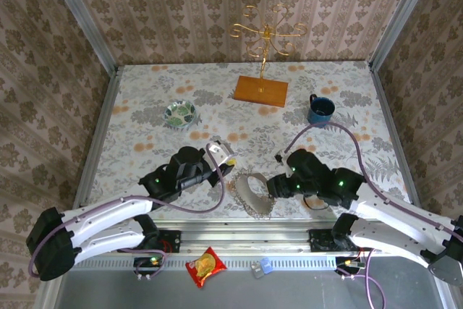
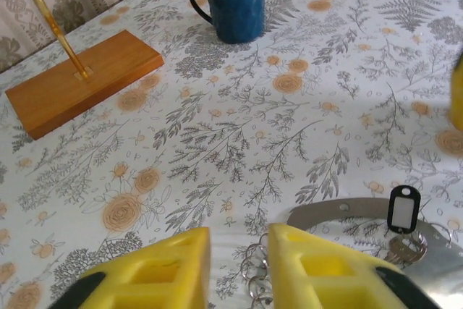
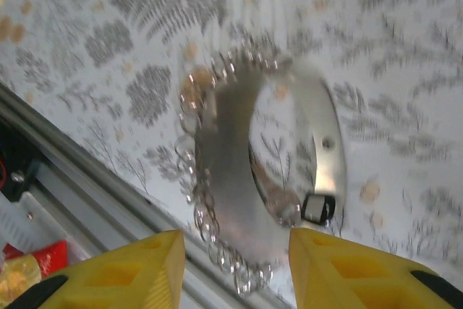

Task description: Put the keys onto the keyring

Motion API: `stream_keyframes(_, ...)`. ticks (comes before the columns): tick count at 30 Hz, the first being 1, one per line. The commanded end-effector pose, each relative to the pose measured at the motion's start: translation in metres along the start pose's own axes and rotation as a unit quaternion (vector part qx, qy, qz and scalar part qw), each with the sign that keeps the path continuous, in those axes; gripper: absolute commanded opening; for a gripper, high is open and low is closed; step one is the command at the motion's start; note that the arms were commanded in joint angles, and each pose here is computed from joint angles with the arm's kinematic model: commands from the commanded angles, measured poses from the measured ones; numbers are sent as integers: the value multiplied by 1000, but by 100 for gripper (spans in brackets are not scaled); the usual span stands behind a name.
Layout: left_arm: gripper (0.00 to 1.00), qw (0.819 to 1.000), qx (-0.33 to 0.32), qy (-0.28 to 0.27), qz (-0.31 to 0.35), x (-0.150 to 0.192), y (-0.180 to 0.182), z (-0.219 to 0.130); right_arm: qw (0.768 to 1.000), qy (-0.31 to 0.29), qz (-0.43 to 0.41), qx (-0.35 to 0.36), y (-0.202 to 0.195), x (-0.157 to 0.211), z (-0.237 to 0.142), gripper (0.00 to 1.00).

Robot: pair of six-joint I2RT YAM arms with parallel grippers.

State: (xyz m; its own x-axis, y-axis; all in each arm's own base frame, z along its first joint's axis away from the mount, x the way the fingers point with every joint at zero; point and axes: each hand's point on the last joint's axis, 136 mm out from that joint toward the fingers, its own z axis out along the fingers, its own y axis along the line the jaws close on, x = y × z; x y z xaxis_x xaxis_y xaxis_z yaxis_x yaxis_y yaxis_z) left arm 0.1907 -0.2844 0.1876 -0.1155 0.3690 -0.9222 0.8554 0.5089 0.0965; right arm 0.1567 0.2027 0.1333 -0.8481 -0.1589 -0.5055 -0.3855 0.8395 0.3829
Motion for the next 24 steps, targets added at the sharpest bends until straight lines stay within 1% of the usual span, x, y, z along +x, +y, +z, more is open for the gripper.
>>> stream_keyframes(1,38,1000,-15,-26,-3,-8,6,0,993,59,73,66,-27,43,9,43)
stream_keyframes(3,46,999,-15,-29,-7,-8,6,0,992,77,79,60,-22,57,18,42)
stream_keyframes(6,51,999,-19,-31,-14,-7,7,0,992,96,68,49,-11,70,30,41)
stream_keyframes(9,53,999,-22,-32,-19,-6,8,0,990,115,56,62,-11,80,43,41)
stream_keyframes(11,53,999,-28,-32,-23,-5,10,0,989,117,57,68,-12,80,49,41)
stream_keyframes(14,54,998,-33,-36,-28,-4,12,-1,991,110,63,40,1,75,61,40)
stream_keyframes(16,54,998,-35,-36,-29,-4,12,-1,990,121,62,34,5,77,67,38)
stream_keyframes(20,54,998,-40,-36,-29,-2,14,-2,985,155,50,55,1,87,72,36)
stream_keyframes(24,54,998,-42,-35,-30,-1,15,-3,981,175,42,75,-5,92,74,30)
